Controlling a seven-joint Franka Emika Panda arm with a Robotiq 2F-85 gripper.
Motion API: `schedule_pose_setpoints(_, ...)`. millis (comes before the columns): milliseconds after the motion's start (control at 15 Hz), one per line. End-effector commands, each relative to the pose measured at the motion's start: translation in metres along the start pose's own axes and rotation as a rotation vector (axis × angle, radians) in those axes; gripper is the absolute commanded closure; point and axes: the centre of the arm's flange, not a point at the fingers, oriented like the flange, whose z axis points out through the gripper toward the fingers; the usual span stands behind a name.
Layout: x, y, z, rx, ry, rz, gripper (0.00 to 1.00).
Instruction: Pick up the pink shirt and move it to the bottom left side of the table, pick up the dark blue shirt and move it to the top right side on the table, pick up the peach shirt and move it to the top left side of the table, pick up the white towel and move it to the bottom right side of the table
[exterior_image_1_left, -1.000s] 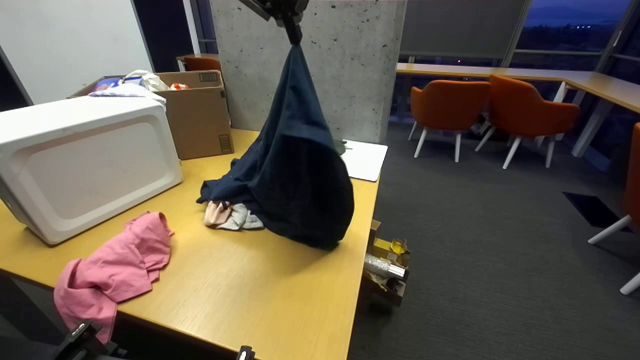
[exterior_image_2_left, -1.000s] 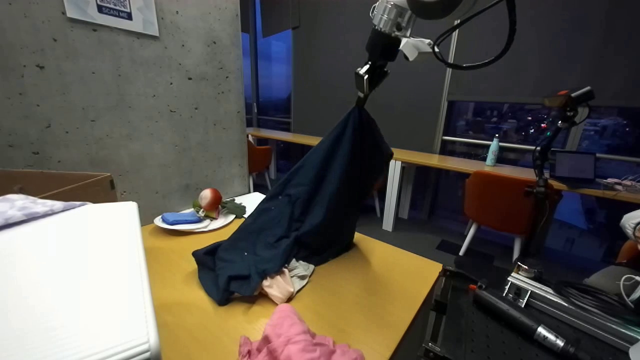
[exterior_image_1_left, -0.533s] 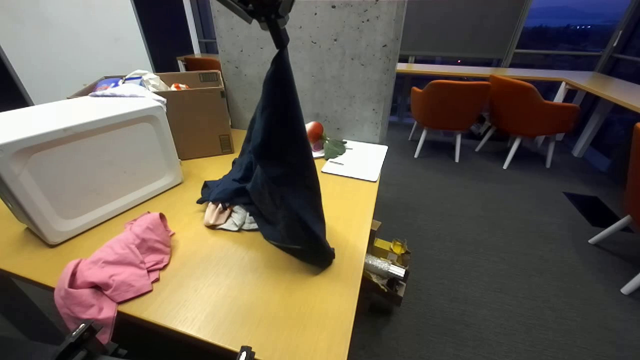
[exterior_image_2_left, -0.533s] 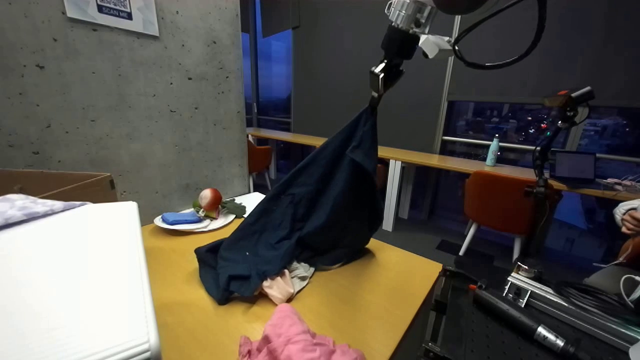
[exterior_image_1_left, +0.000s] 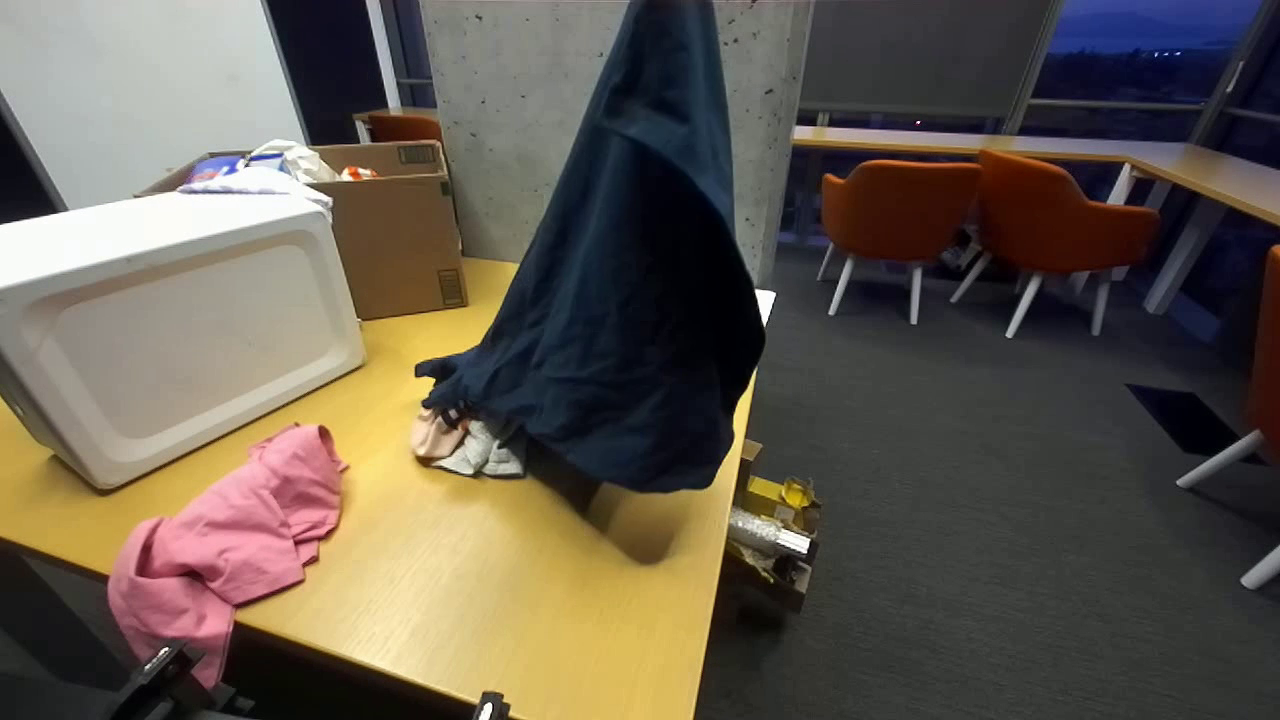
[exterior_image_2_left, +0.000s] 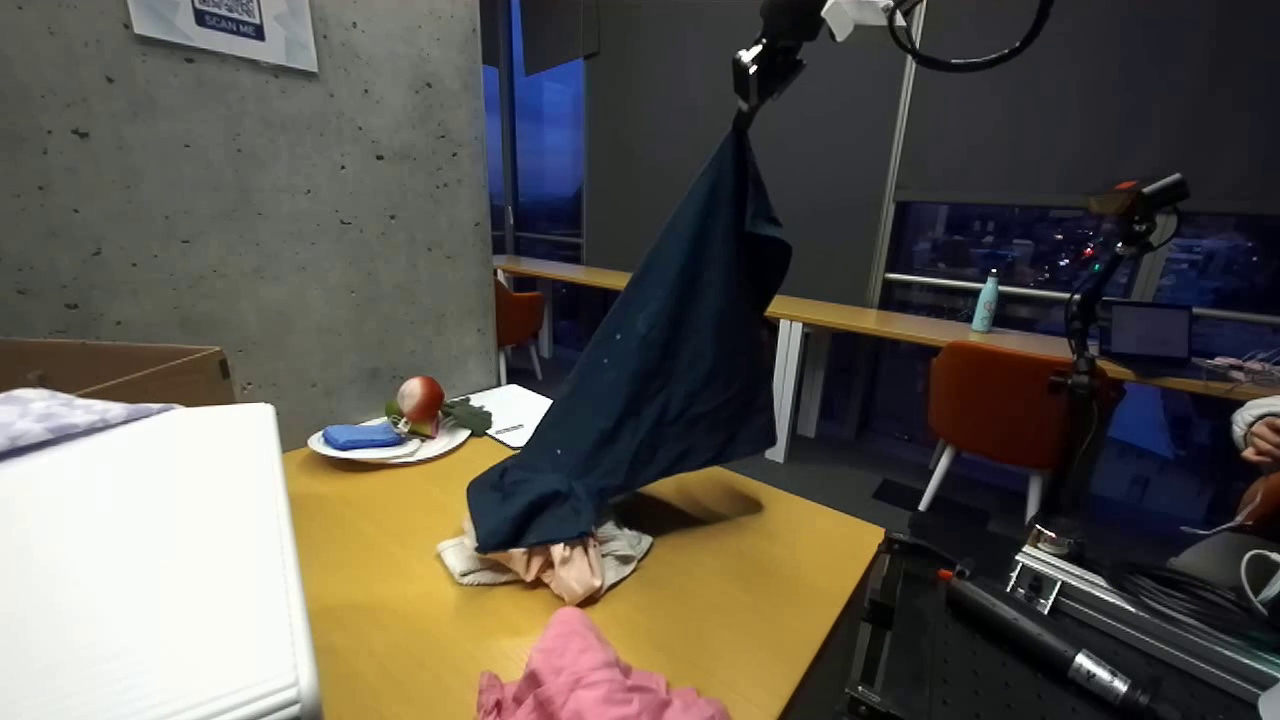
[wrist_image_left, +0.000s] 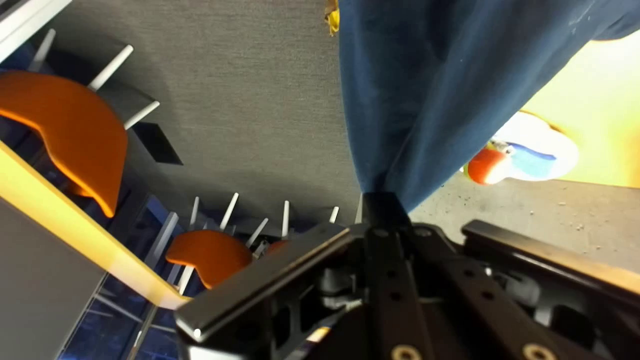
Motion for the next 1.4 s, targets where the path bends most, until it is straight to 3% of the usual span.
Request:
schedule_pose_setpoints(0, 0.057, 0.002, -0.015, -0.049, 0.041, -0.001, 1.0)
schedule_pose_setpoints(333, 0.102, 0.02, -0.054, -0.09, 0.117, 0.02, 1.0)
schedule_pose_setpoints(467, 0.106, 0.021, -0.043, -0.096, 0.113, 0.029, 1.0)
schedule_pose_setpoints(933, 0.1, -0.009, 0.079, -0.078, 0.025, 0.034, 1.0)
schedule_pose_setpoints(1333, 0.086, -0.052, 0.153, -0.029, -0.019, 0.029, 1.0)
